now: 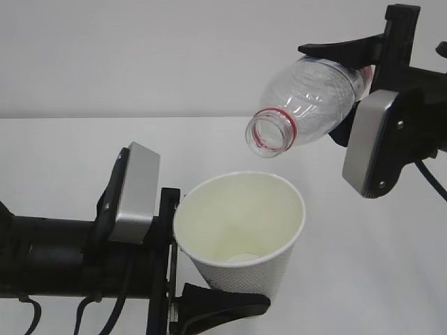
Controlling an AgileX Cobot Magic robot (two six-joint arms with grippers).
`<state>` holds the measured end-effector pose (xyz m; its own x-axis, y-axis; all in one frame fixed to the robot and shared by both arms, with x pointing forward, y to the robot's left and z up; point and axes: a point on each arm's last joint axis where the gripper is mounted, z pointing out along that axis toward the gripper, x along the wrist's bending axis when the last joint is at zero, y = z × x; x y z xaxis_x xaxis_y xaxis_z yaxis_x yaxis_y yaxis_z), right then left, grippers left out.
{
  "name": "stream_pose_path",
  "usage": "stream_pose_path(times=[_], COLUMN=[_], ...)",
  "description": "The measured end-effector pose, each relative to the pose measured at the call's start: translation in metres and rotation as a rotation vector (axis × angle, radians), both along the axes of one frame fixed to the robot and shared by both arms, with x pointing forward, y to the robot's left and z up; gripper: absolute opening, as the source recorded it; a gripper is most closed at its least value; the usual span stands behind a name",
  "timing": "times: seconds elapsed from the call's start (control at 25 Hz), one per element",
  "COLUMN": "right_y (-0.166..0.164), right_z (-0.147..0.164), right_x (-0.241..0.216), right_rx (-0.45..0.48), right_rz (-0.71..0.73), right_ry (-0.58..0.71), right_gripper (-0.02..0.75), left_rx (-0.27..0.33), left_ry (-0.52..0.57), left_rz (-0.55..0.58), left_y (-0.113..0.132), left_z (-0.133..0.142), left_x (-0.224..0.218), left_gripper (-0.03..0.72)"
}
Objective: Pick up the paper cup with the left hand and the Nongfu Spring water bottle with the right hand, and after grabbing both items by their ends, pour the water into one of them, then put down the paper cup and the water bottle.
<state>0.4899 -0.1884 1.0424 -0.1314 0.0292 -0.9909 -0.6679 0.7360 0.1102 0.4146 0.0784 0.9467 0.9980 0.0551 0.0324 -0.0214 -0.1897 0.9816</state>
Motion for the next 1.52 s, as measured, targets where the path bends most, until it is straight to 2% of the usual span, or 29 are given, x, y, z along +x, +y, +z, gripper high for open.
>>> stream_pose_path(times=[0.6,1.52], right_y=[0.0006,0.0014], right_z=[0.0005,0.0015], right_x=[-0.0005,-0.0011], right_rx=[-0.035,-0.033], right_rz=[0.013,0.024], right_ry=[-0.041,-0.054], right_gripper=[0.449,0.449], left_rx=[0.000,0.003], left_ry=[0.000,-0.002], left_rz=[0.000,-0.007], left_y=[0.0000,0.0000], left_z=[0.0000,-0.0003], left_x=[0.0000,-0.0006], left_gripper=[0.549,0.549])
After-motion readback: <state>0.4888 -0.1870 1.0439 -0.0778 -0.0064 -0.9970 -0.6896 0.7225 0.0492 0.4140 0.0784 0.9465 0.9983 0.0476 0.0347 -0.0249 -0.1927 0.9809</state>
